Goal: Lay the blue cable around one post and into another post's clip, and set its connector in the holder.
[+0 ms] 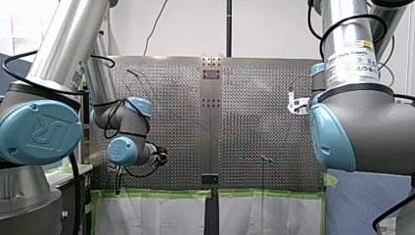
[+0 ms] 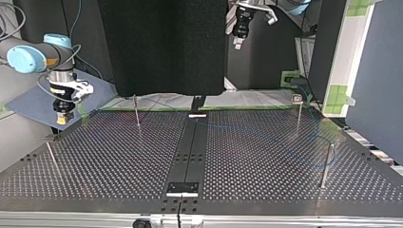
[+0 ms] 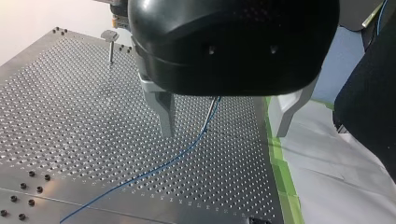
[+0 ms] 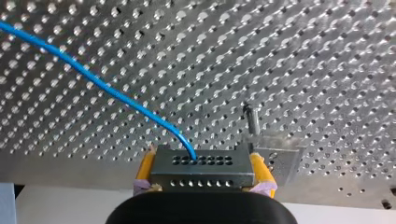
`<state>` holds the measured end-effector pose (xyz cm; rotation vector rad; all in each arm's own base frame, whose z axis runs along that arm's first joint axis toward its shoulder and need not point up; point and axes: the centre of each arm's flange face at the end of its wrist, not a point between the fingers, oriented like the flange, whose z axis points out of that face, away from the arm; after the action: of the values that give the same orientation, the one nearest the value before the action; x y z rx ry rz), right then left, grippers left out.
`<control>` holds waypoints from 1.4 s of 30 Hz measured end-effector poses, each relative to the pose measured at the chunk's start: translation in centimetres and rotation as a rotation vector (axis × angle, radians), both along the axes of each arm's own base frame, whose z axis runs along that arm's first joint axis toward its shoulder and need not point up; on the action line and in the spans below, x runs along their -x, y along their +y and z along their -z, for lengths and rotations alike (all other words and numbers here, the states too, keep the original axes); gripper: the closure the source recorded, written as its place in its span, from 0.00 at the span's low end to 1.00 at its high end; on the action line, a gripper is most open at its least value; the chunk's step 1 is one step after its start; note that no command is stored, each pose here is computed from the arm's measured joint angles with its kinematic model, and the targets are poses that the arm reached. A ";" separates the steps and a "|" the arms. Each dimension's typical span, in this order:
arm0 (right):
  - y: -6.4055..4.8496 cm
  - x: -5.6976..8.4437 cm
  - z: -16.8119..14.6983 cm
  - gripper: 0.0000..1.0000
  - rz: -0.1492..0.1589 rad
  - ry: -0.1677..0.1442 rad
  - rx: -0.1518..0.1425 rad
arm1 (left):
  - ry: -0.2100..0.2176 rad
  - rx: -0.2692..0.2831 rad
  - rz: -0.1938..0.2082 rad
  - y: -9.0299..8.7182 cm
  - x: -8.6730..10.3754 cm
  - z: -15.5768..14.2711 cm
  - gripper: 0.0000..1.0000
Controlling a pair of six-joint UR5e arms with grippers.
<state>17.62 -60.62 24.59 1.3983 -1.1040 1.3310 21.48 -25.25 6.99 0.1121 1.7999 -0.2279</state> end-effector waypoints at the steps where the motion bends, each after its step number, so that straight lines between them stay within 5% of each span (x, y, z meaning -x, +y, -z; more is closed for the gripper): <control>1: 0.0 0.0 0.0 1.00 -0.006 -0.008 0.000 | 0.000 0.000 0.000 0.0 0.0 0.0 0.00; 6: -0.2 0.0 -0.2 1.00 -0.043 -0.050 0.004 | 0.001 -0.001 -0.001 0.0 0.0 0.0 0.00; 12: -0.3 -0.1 -0.5 1.00 -0.071 -0.061 0.021 | 0.001 -0.001 -0.002 0.0 0.0 0.0 0.00; 25: -0.7 0.7 -1.0 1.00 0.020 -0.067 0.034 | 0.004 -0.008 -0.005 0.2 -0.1 0.0 0.00; 36: -1.0 2.9 -3.2 1.00 0.064 0.005 0.065 | 0.008 -0.017 -0.006 0.2 -0.1 0.1 0.00; 42: -1.4 4.6 -3.3 1.00 0.087 0.009 0.072 | 0.011 -0.018 -0.006 0.3 0.0 0.1 0.00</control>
<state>13.03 -62.05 27.89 1.2883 -1.0885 1.2888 21.53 -24.98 6.89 0.1185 1.8129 -0.2078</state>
